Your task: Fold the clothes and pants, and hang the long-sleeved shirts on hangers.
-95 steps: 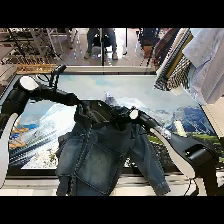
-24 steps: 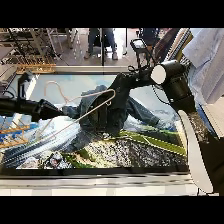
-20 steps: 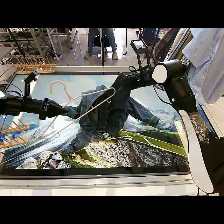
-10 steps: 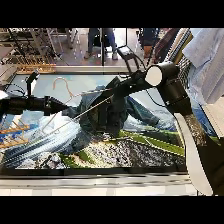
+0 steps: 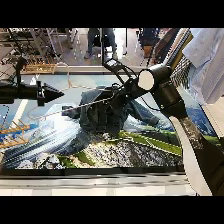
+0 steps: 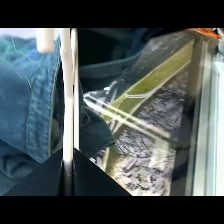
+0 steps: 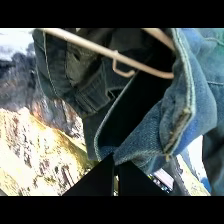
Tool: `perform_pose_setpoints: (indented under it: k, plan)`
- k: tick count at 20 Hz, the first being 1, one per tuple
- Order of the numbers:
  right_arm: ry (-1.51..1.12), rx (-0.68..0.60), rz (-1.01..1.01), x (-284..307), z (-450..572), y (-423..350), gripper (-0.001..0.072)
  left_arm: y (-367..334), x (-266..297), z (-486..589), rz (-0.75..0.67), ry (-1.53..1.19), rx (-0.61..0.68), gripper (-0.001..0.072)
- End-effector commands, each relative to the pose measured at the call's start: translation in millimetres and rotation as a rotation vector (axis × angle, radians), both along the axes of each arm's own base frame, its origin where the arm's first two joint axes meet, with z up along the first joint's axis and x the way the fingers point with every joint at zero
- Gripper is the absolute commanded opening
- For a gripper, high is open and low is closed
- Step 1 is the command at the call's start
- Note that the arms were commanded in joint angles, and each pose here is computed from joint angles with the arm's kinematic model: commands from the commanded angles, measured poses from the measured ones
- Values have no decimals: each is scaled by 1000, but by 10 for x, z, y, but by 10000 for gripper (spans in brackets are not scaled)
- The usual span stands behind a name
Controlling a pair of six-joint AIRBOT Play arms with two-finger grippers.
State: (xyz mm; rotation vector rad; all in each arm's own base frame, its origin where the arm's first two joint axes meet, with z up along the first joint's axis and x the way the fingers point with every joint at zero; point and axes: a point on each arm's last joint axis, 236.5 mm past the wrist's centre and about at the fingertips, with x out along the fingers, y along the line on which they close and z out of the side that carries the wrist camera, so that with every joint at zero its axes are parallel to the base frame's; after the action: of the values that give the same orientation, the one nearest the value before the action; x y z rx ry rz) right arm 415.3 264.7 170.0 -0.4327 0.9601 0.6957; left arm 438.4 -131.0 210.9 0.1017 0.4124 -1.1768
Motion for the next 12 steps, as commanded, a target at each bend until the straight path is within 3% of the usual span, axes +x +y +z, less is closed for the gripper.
perform_pose_setpoints:
  k: [1,12]
  plan:
    - [8,-30,23,-41,-27,-33,30,-86,9,126,-25,-71,22,18]
    - [-42,-32,87,6,16,24,30,-345,541,132,11,-415,120,18]
